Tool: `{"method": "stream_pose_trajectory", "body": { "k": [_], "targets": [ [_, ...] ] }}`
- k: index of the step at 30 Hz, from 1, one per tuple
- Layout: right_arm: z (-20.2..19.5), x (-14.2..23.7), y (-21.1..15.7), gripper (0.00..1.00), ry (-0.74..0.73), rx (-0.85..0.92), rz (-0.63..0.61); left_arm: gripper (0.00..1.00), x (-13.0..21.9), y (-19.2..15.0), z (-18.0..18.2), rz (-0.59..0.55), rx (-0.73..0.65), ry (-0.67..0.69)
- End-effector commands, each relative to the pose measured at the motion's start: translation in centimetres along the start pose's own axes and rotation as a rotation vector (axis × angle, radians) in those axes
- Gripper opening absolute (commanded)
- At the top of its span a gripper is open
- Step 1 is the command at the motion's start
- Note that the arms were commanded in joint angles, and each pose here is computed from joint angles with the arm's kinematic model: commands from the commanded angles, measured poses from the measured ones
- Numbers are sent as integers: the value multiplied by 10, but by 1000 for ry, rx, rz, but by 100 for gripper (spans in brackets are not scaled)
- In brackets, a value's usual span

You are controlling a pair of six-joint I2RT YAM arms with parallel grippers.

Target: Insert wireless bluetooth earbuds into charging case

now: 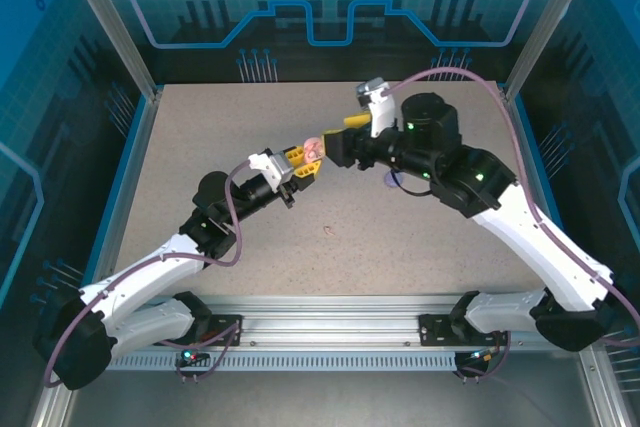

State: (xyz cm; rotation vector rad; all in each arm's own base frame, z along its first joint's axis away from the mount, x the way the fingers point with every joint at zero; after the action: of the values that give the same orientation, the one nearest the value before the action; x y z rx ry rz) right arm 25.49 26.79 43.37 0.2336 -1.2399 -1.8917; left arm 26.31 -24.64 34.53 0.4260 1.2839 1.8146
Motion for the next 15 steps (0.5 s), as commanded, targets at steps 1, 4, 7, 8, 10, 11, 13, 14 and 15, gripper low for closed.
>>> {"method": "stream_pose_trajectory", "body": {
  "k": [1,4,7,8,10,11,13,14,15],
  "targets": [
    [-9,22,13,65,-40,-67,-44,0,0,20,10,-60,-5,42],
    [-35,22,4,65,-126,-136,-31,0,2,18,12,-54,-3,61],
    [-65,14,-18,67,-221,-220,24,0,5,15,15,-44,3,89],
    [-74,10,-27,67,-251,-244,47,0,7,15,16,-42,2,99],
    [-97,-1,-51,67,-321,-279,109,0,10,12,17,-37,4,119],
    [-106,-6,-62,67,-353,-290,137,0,12,11,18,-35,4,129],
    [-124,-18,-89,67,-407,-306,199,0,17,11,20,-34,6,147],
    [-132,-23,-101,67,-432,-317,226,0,19,11,20,-33,6,156],
    [-141,-28,-114,67,-458,-329,255,0,22,10,22,-29,8,168]
  ]
}}
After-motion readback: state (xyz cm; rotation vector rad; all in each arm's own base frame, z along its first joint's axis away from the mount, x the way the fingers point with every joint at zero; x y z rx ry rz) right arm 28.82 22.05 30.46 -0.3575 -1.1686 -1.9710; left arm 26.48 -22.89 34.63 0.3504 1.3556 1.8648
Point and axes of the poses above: each hand's point on the last joint's axis, 136 mm out from that joint toward the fingers, its own x axis back along the fingers, its own z axis along the line the jaws close on, y = z × x, the point moved 1 cm from there along x, back along the fingers, and after that the axes turned 13 degrees about -x, right-handed, at the moved point
